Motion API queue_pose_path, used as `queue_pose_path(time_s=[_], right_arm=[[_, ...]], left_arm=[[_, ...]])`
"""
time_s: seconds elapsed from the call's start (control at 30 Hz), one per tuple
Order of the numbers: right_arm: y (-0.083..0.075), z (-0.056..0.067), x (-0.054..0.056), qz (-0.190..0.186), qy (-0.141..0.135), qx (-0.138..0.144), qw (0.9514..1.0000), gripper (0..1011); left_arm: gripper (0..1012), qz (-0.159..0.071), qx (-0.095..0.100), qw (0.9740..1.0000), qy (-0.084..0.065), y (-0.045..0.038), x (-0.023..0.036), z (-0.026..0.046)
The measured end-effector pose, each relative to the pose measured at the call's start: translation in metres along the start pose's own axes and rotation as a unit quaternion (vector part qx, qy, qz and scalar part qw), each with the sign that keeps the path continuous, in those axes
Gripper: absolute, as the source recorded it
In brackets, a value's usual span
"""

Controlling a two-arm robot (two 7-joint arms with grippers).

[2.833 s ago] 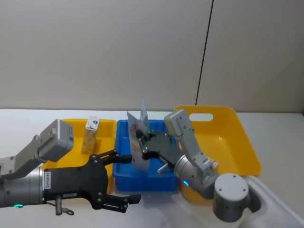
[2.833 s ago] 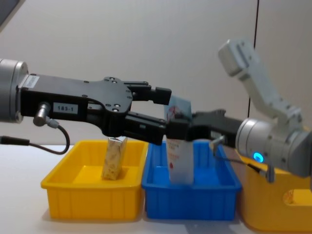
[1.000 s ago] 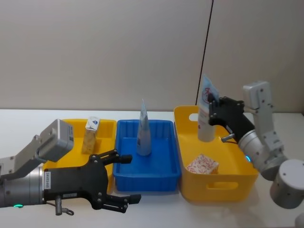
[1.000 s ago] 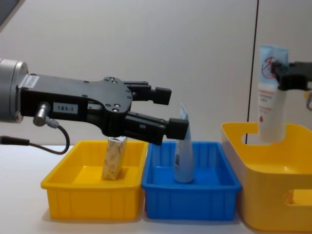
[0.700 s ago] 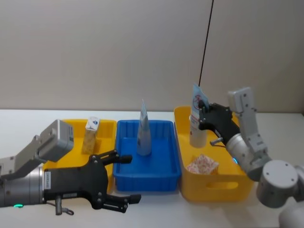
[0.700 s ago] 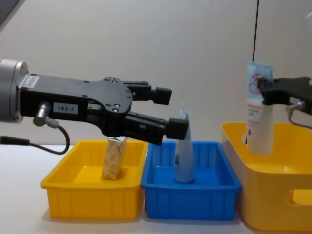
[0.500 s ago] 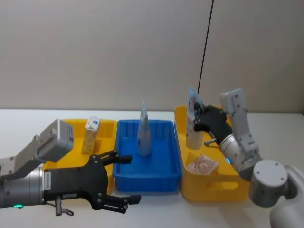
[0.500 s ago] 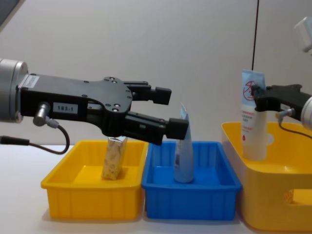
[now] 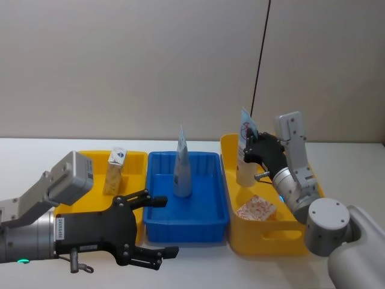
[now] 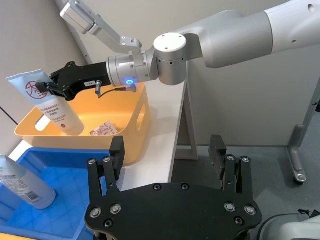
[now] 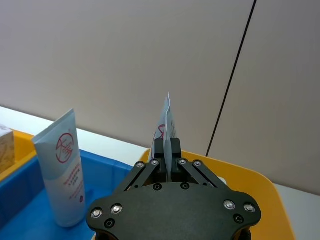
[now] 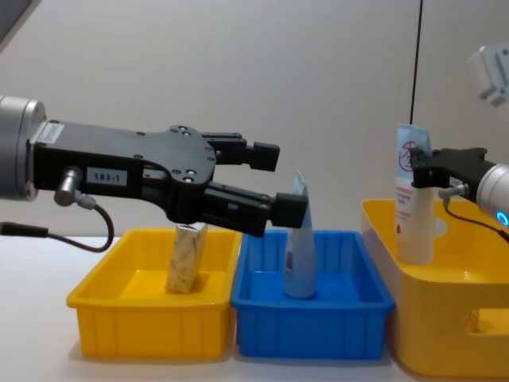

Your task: Bimanual collaborative sorting of washing and personal care products

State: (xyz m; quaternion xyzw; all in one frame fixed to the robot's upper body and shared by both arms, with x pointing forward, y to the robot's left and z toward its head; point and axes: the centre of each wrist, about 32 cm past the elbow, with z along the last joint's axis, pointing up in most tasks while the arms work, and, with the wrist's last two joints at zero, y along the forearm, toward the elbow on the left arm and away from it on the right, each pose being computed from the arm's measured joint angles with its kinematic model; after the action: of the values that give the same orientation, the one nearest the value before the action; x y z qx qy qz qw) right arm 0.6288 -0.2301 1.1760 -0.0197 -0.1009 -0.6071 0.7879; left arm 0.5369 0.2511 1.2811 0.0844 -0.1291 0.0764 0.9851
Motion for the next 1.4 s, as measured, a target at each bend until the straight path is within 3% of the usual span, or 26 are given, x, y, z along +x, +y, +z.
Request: queue_pose_path(time_s=[0.37,0.4,0.63,0.87,1.1,1.4], right_arm=[[0.006,-0.004,-0.001,-0.015,0.0,-0.003,0.9999,317],[0.006,-0.004,-0.002,-0.015,0.0,-0.003,0.9999,400],[0.006,-0.002,-0.003,-0.015,0.001,0.006,0.9999,589],[0.004,0.005,-0.003,0.003,0.008,0.022,0.9997,847],[-0.002,0.015,0.001,0.041,0.018,0.04,0.9982,1002],[-0.013,0.024,0.008,0.093,0.025,0.054,0.9939,1002]], left_arm=[[1001,0.0,0.0,1.0,0.0,0.0,0.0,0.0],[1001,0.0,0.0,1.0,0.0,0.0,0.0,0.0],[1001,0.0,0.0,1.0,0.0,0.0,0.0,0.0],[1001,0.0,0.0,1.0,0.0,0.0,0.0,0.0],[1001,0.0,0.0,1.0,0.0,0.0,0.0,0.0],[1001,0.0,0.0,1.0,0.0,0.0,0.0,0.0]])
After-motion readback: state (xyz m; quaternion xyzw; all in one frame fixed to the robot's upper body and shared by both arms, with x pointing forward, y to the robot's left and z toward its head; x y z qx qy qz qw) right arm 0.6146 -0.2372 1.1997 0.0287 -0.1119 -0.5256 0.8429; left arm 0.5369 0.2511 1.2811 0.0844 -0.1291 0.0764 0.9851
